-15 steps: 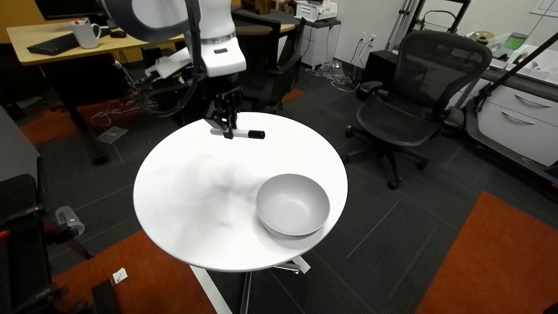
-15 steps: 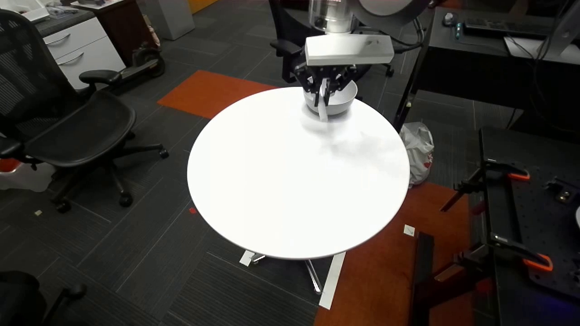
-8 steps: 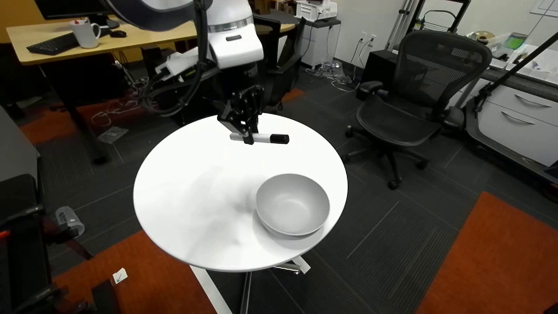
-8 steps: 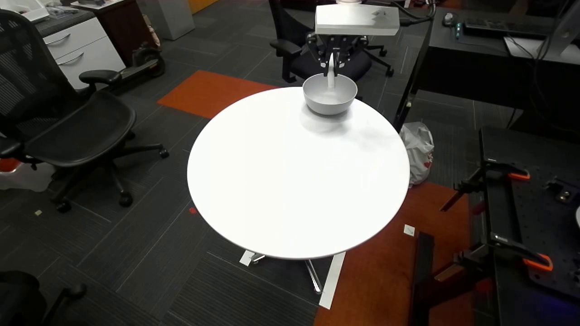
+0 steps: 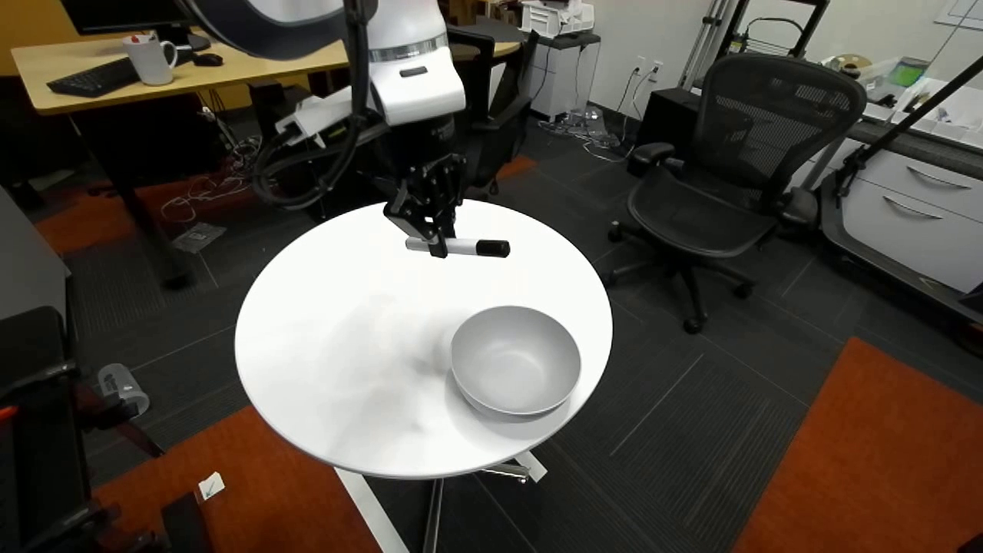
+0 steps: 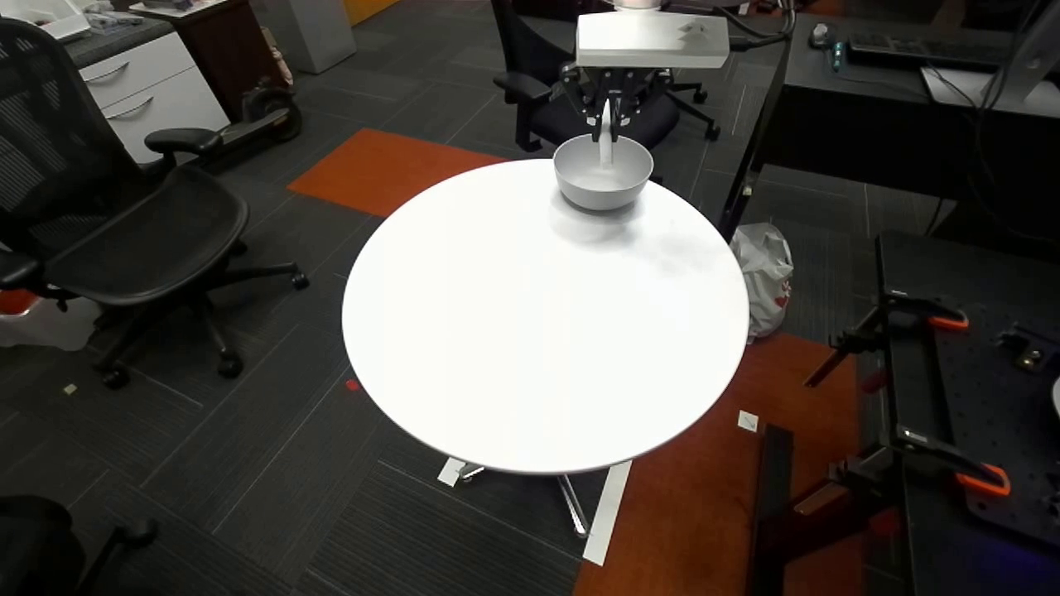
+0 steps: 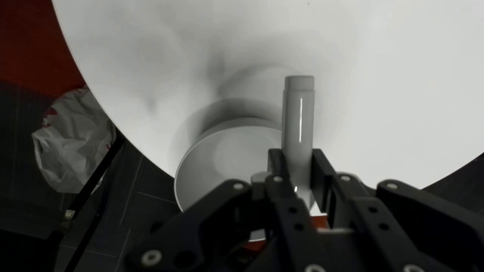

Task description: Put the marker in the bowl

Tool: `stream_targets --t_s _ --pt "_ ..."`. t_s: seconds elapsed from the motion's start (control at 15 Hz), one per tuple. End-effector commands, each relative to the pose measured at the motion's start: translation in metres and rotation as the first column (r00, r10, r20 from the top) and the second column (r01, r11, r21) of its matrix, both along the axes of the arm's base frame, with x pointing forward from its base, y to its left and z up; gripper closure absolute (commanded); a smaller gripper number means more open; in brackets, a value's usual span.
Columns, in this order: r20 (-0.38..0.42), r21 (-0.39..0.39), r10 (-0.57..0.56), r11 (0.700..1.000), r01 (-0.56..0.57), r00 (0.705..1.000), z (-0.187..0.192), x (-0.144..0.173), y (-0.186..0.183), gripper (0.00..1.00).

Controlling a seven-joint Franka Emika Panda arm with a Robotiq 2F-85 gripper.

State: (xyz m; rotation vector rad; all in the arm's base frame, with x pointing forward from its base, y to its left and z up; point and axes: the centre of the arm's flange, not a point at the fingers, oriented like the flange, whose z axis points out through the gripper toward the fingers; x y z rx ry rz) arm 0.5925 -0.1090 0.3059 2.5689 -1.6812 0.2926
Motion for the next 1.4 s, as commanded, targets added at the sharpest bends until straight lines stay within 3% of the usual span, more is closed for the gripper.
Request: stream_targets --t_s 0.0,1.2,1.27,1.33 --pt "0.004 -0.017 -0.045 0.999 0.045 0.999 -0.003 0.004 -0.008 0.95" --pt "-0.001 -0.031 -0.254 0.967 0.254 0.967 -0.047 0.038 -0.102 0.94" --pt "-0.004 -0.031 -0.259 0.965 0.259 0.966 -0.05 0.039 -0.103 0.55" --pt "-0.008 -0.027 -0.261 0.965 0.261 0.965 -0.053 0.04 -0.104 0.54"
